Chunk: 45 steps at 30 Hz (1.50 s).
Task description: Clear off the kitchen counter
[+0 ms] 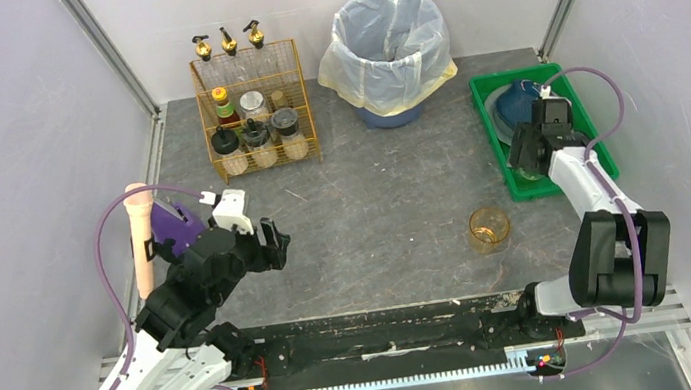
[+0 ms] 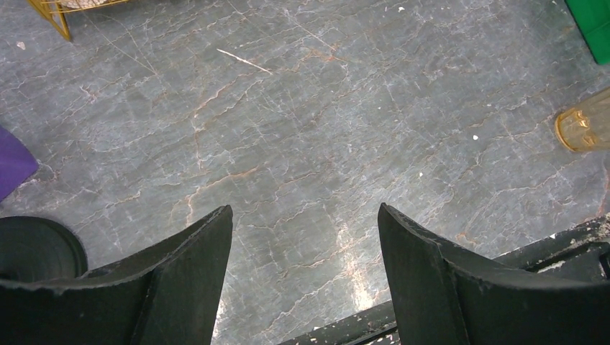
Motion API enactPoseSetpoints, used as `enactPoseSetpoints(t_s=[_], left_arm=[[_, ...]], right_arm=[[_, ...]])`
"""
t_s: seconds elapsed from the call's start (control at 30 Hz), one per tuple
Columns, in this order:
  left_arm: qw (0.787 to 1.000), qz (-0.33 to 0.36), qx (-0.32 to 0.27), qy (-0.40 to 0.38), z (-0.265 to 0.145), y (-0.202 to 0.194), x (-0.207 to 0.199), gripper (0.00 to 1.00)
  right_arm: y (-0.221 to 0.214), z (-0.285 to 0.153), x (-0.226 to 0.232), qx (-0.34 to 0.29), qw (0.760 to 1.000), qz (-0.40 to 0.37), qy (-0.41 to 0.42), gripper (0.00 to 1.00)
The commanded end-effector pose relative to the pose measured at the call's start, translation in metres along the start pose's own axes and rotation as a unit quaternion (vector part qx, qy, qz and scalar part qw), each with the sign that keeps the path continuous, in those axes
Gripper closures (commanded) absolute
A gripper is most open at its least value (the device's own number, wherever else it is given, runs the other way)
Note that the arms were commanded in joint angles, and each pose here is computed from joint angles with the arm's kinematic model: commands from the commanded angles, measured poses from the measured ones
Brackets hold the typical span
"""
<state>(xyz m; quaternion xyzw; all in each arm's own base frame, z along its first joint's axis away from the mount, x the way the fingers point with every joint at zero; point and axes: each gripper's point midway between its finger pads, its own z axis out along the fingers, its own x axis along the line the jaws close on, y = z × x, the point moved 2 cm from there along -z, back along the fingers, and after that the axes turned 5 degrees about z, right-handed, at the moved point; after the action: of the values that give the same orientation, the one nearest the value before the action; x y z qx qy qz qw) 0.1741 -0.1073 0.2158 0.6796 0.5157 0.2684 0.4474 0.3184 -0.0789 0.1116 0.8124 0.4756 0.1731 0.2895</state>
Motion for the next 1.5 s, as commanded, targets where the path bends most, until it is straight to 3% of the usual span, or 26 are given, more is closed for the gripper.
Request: enactPoseSetpoints(t_s=[0.0, 0.4, 0.63, 1.0, 1.23, 1.47], left_arm=[[1.000, 0.011, -0.013, -0.010, 0.001, 0.006, -0.002, 0.21], [1.000, 0.014, -0.005, -0.014, 0.005, 0.004, -0.005, 0.21], [0.999, 0.013, 0.010, -0.032, 0.012, 0.004, -0.014, 0.21], [0.995, -0.032, 0.056, -0.071, 0.031, 0.013, -0.043, 0.21], [0.991, -0.072, 0.060, -0.096, 0.046, 0.028, -0.068, 0.22], [0.994, -0.045, 0.061, -0.082, 0.047, 0.040, -0.066, 0.22]], right_arm=[[0.033, -0.016, 0.002, -0.045, 0.999, 0.003, 0.005, 0.36], [0.000, 0.019, 0.003, 0.015, 1.000, -0.011, -0.004, 0.19], [0.017, -0.005, 0.015, -0.048, 0.998, 0.013, 0.049, 0.02], [0.028, -0.073, 0.043, -0.183, 0.969, 0.053, 0.155, 0.02], [-0.009, -0.099, 0.073, -0.164, 0.964, 0.003, 0.209, 0.02], [-0.056, -0.104, 0.061, -0.085, 0.978, -0.037, 0.188, 0.09]])
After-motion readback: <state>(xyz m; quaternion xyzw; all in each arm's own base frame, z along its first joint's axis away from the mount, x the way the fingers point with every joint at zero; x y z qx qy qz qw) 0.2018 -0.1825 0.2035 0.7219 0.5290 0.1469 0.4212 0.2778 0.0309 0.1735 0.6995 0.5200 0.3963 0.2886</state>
